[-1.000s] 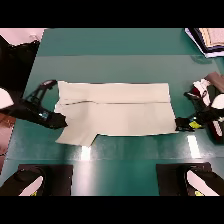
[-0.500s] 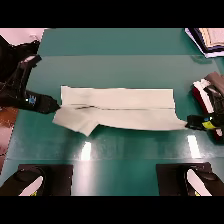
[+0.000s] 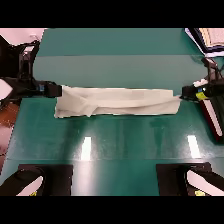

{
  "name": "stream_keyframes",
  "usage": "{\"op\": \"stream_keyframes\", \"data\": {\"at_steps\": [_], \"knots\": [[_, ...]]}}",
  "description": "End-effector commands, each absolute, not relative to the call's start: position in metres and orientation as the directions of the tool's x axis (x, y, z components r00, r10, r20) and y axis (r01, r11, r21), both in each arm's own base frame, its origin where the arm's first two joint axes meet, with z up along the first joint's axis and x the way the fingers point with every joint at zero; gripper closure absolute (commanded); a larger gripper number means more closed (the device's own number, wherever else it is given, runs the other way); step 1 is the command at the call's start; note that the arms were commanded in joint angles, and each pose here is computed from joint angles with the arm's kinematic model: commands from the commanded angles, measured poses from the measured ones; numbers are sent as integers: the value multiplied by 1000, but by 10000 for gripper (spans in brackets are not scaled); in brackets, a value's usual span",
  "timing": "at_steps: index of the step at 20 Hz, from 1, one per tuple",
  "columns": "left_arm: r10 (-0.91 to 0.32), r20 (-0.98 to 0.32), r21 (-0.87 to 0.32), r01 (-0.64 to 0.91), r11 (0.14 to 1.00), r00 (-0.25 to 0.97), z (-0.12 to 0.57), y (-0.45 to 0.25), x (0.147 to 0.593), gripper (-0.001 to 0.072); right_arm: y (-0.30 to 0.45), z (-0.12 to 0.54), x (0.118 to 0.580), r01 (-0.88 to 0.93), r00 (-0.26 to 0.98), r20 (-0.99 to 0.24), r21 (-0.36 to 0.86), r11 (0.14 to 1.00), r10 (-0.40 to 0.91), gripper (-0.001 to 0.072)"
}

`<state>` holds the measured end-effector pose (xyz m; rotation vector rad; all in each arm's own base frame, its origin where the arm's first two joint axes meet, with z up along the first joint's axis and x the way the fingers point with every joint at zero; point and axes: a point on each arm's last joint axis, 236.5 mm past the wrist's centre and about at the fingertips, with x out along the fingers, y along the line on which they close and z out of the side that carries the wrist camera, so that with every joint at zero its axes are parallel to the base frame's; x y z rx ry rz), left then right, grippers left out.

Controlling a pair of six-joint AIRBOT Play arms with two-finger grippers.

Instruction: Fold the shirts.

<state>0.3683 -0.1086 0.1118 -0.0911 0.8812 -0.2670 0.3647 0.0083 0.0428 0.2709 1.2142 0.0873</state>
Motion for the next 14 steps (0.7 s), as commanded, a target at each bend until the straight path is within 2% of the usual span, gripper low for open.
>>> {"op": "stream_keyframes", "data": {"at_steps": [1,4,9,12,13,14], "knots": [[-245,-695,-175,172,970,676,98,-108,411,678,9,29,409,75,372,-903,258,963,213,697],[-235,-709,-174,157,972,665,72,-110,429,678,6,8,426,87,337,-916,259,962,216,696],[-200,-752,-136,149,979,628,43,-104,436,677,3,-19,440,105,321,-923,258,961,212,695],[-171,-752,-167,67,984,637,44,-88,440,655,2,-17,449,109,356,-911,263,959,210,690],[-161,-751,-184,31,982,640,44,-81,441,390,5,-14,453,109,371,-902,279,954,222,613],[-151,-751,-198,-1,980,643,44,-74,443,80,7,-8,457,111,385,-893,295,949,233,327]]}}
